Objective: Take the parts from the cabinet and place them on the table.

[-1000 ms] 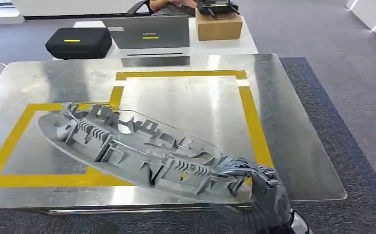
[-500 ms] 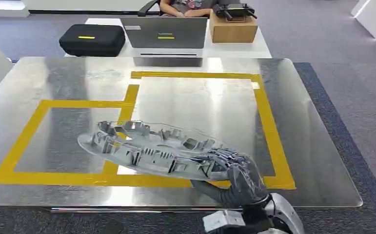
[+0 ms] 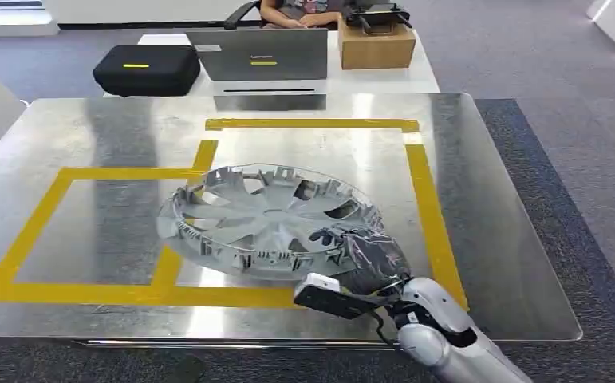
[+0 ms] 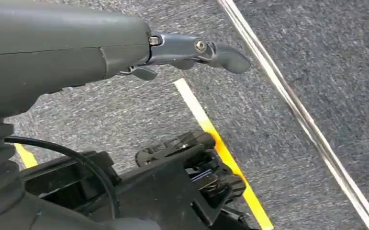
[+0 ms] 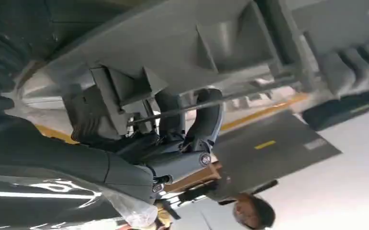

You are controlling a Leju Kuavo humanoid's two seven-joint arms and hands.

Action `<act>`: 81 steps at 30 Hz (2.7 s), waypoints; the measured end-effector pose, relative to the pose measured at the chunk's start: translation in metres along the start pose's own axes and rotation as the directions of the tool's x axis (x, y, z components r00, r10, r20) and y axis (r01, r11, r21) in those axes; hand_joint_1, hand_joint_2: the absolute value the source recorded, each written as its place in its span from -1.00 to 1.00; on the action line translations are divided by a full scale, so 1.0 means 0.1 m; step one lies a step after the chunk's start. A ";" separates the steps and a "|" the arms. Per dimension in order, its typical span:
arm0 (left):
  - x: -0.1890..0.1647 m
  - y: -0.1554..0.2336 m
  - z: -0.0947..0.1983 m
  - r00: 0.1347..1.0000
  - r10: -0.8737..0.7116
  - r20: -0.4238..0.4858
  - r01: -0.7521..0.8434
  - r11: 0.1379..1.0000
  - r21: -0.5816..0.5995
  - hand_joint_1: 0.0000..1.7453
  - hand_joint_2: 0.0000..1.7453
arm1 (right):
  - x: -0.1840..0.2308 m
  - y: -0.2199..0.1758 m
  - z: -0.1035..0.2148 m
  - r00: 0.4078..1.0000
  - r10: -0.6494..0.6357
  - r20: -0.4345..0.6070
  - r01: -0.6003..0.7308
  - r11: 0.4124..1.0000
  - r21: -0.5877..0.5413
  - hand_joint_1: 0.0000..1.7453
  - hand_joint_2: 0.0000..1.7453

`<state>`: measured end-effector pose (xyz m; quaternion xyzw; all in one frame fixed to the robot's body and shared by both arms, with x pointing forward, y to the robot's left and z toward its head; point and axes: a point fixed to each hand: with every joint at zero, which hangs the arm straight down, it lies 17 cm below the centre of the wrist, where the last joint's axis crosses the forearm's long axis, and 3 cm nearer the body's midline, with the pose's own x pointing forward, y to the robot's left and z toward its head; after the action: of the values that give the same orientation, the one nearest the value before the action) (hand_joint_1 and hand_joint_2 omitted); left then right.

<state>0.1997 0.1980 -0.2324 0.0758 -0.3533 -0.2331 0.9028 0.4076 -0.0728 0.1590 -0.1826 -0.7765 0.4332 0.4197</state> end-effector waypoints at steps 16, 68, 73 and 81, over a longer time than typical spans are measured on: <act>-0.26 0.09 0.04 0.997 0.034 -0.075 -0.032 0.999 0.020 -1.00 1.00 | -1.28 0.05 -0.31 0.938 0.166 -0.304 -0.155 0.986 0.058 1.00 1.00; -0.55 0.22 0.15 0.993 0.048 -0.112 -0.039 0.996 0.080 -1.00 1.00 | -0.17 -0.14 0.36 0.994 0.100 -0.031 -0.101 0.994 -0.035 1.00 1.00; -0.56 0.22 0.15 0.992 0.044 -0.117 -0.035 0.996 0.079 -1.00 1.00 | -0.17 -0.12 0.37 0.993 0.114 -0.031 -0.115 0.993 -0.025 1.00 1.00; -0.58 0.22 0.13 0.989 0.020 -0.147 -0.010 0.998 0.069 -1.00 1.00 | -0.20 0.06 0.33 0.980 0.194 -0.032 -0.193 0.980 0.047 1.00 1.00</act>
<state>0.1614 0.2458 -0.2511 0.1209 -0.2937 -0.2080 0.9251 0.3916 -0.0995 0.1354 -0.2557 -0.7377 0.4855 0.3934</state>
